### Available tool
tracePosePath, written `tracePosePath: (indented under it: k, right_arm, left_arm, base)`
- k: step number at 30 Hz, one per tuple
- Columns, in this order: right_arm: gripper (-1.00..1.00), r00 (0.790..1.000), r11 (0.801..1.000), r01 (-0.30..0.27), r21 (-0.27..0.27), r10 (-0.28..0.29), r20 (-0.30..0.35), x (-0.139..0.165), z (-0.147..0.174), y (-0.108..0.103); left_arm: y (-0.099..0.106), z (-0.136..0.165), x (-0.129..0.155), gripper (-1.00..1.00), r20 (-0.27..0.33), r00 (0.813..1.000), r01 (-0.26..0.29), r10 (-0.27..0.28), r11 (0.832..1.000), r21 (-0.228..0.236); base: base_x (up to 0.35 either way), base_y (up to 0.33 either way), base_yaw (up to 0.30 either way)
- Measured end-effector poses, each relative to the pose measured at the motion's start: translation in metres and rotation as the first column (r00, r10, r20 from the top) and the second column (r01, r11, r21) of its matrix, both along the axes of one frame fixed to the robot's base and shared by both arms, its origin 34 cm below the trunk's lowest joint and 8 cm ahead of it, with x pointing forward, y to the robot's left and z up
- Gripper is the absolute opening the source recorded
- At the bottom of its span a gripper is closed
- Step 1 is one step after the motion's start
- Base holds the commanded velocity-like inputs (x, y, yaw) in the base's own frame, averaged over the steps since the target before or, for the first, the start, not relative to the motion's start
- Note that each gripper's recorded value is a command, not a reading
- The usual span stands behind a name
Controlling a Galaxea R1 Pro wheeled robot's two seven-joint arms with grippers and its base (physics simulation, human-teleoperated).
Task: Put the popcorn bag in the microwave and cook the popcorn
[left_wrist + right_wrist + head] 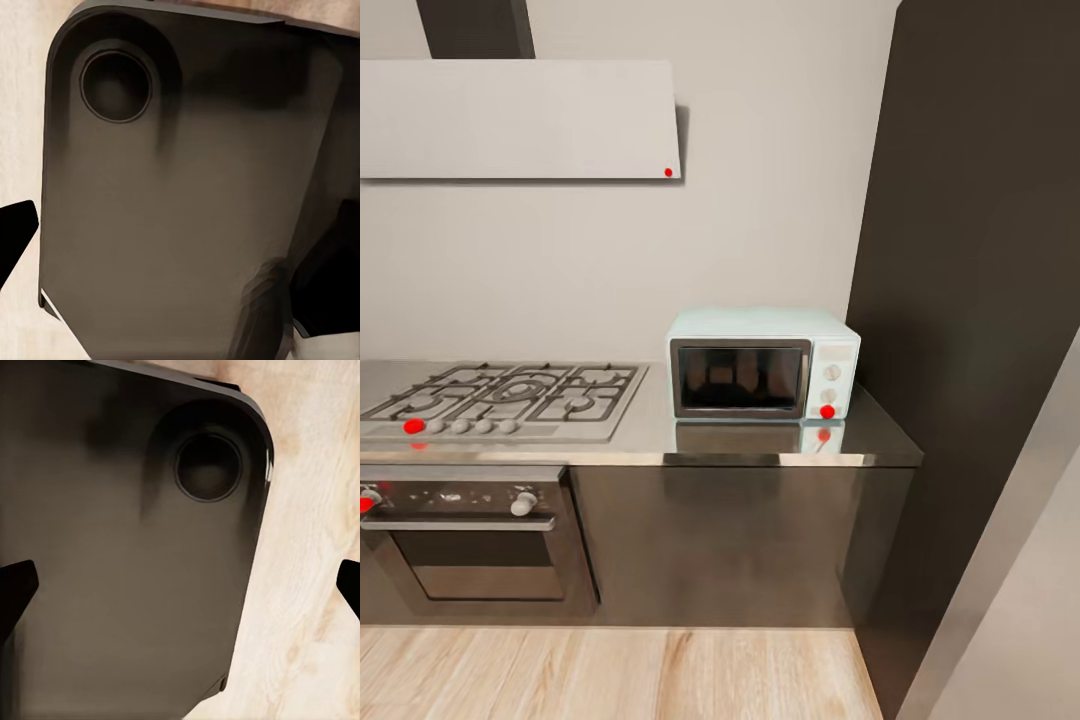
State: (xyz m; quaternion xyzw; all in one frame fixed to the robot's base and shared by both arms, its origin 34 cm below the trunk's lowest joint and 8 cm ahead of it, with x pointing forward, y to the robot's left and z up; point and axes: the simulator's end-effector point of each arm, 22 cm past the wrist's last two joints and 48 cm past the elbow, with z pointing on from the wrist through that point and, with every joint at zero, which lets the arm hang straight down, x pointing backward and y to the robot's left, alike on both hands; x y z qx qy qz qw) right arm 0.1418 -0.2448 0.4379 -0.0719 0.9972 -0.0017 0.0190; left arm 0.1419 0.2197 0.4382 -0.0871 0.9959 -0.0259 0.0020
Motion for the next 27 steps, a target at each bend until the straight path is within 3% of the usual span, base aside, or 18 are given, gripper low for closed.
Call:
tracePosePath:
  k: [5, 7, 9, 12, 15, 18, 19, 23, 24, 25, 27]
  right_arm:
    - [1.00, 1.000, 1.000, 0.014, -0.002, -0.014, 0.001, 0.000, 0.000, -0.001]
    - [1.00, 0.999, 1.000, 0.014, 0.004, -0.014, 0.041, 0.019, 0.000, 0.000]
    - [1.00, 0.985, 1.000, 0.008, 0.013, -0.010, 0.174, 0.089, 0.008, 0.003]
    - [1.00, 0.954, 1.000, 0.022, 0.005, -0.022, 0.299, 0.180, 0.034, 0.001]
    - [1.00, 0.920, 0.999, 0.039, -0.010, -0.032, 0.390, 0.266, 0.085, -0.004]
    - [1.00, 0.873, 0.998, 0.063, -0.018, -0.046, 0.486, 0.343, 0.166, -0.007]
    - [1.00, 0.836, 0.997, 0.075, -0.009, -0.058, 0.545, 0.377, 0.211, -0.004]
    - [1.00, 0.782, 0.993, 0.101, 0.055, -0.113, 0.613, 0.474, 0.323, 0.014]
    - [1.00, 0.756, 0.991, 0.101, 0.086, -0.133, 0.641, 0.507, 0.363, 0.019]
    - [1.00, 0.700, 0.990, 0.095, 0.100, -0.138, 0.700, 0.543, 0.410, 0.020]
    - [1.00, 0.667, 0.988, 0.103, 0.119, -0.157, 0.728, 0.559, 0.436, 0.017]
  left_arm:
    - [-0.001, 0.000, 0.000, 1.00, 0.000, 1.000, 0.000, 0.000, 1.000, -0.001]
    - [-0.001, 0.000, 0.000, 1.00, 0.000, 1.000, 0.000, 0.000, 1.000, -0.001]
    - [-0.001, 0.000, 0.000, 1.00, 0.000, 1.000, 0.000, 0.000, 1.000, -0.001]
    - [-0.001, 0.000, 0.000, 1.00, 0.000, 1.000, 0.000, 0.000, 1.000, -0.002]
    - [-0.002, 0.000, 0.000, 1.00, 0.000, 1.000, 0.000, 0.000, 1.000, -0.001]
    - [-0.003, 0.000, 0.000, 1.00, 0.000, 1.000, -0.001, 0.001, 1.000, -0.002]
    - [-0.003, 0.000, 0.000, 1.00, 0.000, 1.000, 0.000, 0.000, 1.000, -0.003]
    - [-0.004, 0.000, 0.000, 1.00, 0.000, 1.000, -0.001, 0.001, 1.000, -0.004]
    - [-0.004, 0.000, 0.000, 1.00, -0.001, 1.000, -0.001, 0.001, 1.000, -0.004]
    - [-0.004, 0.000, 0.000, 1.00, 0.000, 1.000, -0.002, 0.002, 1.000, -0.005]
    - [-0.005, 0.000, 0.000, 1.00, -0.001, 1.000, -0.002, 0.002, 1.000, -0.005]
  base:
    - [0.000, 0.000, 0.000]
    - [0.000, 0.000, 0.000]
    - [0.000, 0.000, 0.000]
    - [0.000, 0.000, 0.000]
    - [0.000, 0.000, 0.000]
    - [0.000, 0.000, 0.000]
    - [0.000, 0.000, 0.000]
    - [0.000, 0.000, 0.000]
    - [0.000, 0.000, 0.000]
    - [0.000, 0.000, 0.000]
    - [0.000, 0.000, 0.000]
